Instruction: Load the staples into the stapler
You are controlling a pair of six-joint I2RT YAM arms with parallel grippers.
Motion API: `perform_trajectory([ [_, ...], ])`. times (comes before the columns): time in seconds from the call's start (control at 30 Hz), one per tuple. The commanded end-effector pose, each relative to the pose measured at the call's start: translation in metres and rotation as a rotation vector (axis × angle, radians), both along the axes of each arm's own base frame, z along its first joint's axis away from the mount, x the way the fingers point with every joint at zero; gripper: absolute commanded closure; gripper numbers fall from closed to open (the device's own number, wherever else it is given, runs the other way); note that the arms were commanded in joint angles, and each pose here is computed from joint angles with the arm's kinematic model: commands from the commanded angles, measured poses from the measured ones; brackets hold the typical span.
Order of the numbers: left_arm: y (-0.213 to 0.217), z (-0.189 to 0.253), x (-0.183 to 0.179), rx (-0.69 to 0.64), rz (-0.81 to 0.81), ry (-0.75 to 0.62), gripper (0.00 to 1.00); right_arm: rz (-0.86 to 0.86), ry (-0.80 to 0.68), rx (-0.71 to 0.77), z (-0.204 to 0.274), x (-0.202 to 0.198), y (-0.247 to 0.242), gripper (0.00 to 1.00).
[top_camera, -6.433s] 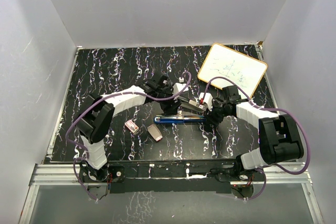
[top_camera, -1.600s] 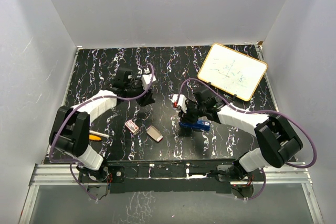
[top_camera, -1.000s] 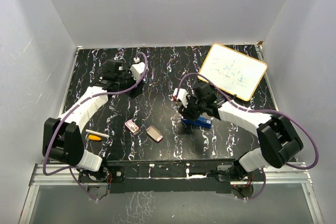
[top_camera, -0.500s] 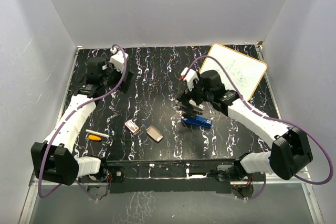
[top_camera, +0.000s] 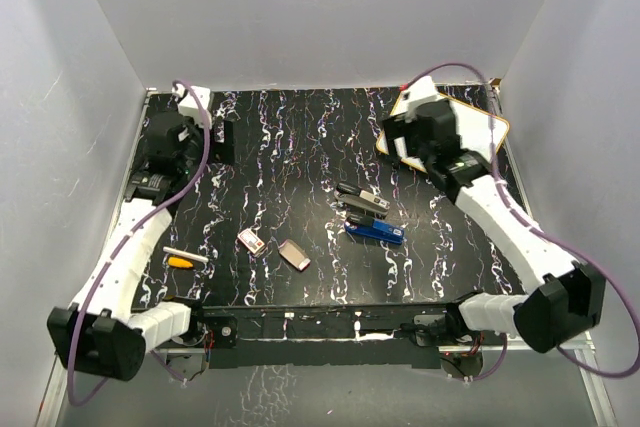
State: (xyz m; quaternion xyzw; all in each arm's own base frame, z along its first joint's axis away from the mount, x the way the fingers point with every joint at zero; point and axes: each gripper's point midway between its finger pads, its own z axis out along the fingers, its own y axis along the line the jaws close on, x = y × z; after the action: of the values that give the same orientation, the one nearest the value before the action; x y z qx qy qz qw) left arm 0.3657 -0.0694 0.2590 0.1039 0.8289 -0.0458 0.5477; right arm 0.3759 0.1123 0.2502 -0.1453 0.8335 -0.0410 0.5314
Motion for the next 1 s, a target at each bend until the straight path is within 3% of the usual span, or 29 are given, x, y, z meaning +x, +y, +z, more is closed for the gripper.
perform_trajectory([
  [0.0,0.022,0.049,-0.020,-0.021,0.075,-0.182,0.03,-0.165,-0.220,0.139,0.085,-0.003,-0.071,0.01],
  [0.13,0.035,0.071,-0.038,-0.031,0.095,-0.237,0.03,-0.117,-0.313,0.210,0.116,-0.026,-0.084,0.01],
  [0.27,0.034,0.091,-0.057,-0.030,0.054,-0.256,0.03,0.027,-0.326,0.139,0.127,-0.051,-0.074,0.01],
  [0.47,0.043,0.099,-0.080,0.013,0.059,-0.265,0.03,0.088,-0.334,0.132,0.129,-0.081,-0.071,0.01],
  [0.97,0.053,0.079,-0.072,0.041,0.117,-0.185,0.03,0.063,-0.275,0.126,0.107,-0.084,-0.081,0.01],
])
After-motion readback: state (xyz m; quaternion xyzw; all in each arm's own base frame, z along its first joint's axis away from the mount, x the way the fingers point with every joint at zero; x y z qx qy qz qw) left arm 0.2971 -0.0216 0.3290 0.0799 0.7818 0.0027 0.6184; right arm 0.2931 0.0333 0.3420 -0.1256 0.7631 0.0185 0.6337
